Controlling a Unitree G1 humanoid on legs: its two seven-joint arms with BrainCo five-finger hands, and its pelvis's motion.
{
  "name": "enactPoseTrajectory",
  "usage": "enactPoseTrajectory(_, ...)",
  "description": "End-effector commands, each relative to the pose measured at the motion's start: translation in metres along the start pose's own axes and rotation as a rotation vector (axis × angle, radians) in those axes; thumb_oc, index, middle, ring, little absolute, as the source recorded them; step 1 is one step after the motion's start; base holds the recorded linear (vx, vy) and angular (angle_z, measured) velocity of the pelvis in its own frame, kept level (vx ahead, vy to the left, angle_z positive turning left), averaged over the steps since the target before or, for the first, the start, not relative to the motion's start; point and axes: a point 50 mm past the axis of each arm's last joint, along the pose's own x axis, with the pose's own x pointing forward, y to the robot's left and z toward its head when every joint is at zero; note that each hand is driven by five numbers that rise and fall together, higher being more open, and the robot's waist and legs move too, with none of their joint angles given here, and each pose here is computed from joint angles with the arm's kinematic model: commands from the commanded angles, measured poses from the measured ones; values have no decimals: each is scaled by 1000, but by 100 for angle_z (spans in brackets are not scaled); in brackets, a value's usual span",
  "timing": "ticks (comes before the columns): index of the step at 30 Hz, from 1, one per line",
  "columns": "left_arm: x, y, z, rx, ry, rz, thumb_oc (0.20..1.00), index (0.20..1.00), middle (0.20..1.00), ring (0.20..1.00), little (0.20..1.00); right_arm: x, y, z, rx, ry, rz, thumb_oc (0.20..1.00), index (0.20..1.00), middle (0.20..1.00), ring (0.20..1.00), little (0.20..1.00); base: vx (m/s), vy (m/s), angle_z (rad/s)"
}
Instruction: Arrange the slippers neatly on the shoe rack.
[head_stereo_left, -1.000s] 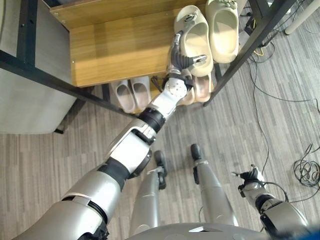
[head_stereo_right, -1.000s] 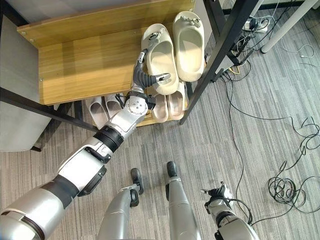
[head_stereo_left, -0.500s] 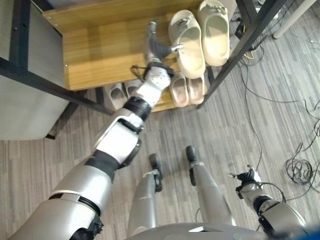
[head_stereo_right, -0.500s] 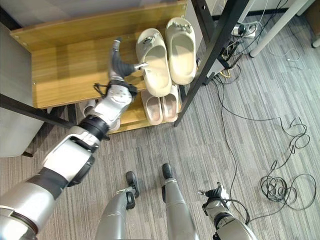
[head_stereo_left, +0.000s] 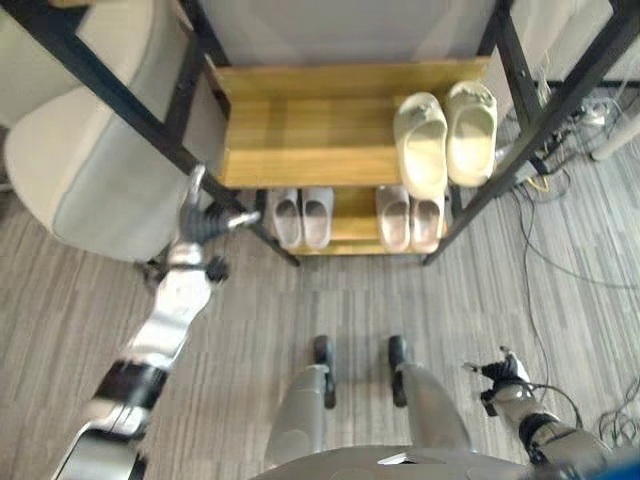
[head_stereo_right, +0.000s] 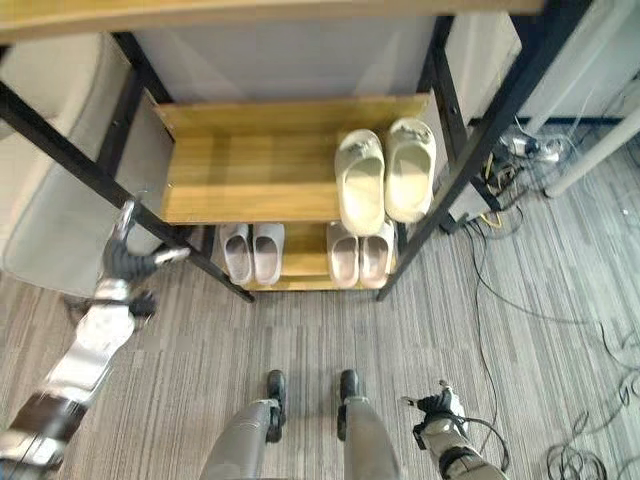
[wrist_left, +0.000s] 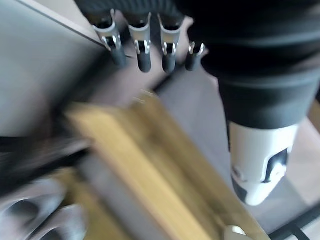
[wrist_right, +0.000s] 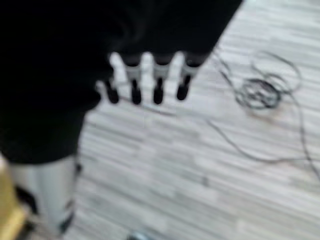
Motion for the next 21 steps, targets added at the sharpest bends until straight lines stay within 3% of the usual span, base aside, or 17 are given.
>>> enactPoseTrajectory(1,-26,6,-22,-73,98,-153,1000,1000,1000,1000,1000,4,-25,22,-11,-163,-45,1000,1000,1000,1000,1000,94,75,8)
enactPoseTrajectory(2,-26,7,-22,-73,98,-153,1000,1000,1000,1000,1000,4,-25,22,-12,-163,-45,1000,1000,1000,1000,1000,91,59,-2)
enactPoseTrajectory(7,-98,27,-112,21,574,-144,1000,1000,1000,1000,1000,-1,-58,43,-120,-383,-44,1000,1000,1000,1000,1000,133,86,3)
enactPoseTrajectory(11,-139,26,-154,130,833,-112,1000,1000,1000,1000,1000,-7,-35,36,-141,-385,75,1000,1000,1000,1000,1000,132,100,6)
enactPoseTrajectory(17,-165,29,-169,194,959,-106,1000,1000,1000,1000,1000,-25,9,8,-149,-332,270,1000,1000,1000,1000,1000,119,81,0)
enactPoseTrajectory(21,-175,34,-174,232,1005,-106,1000,1000,1000,1000,1000,-30,15,12,-156,-372,299,1000,1000,1000,1000,1000,64,66,-2)
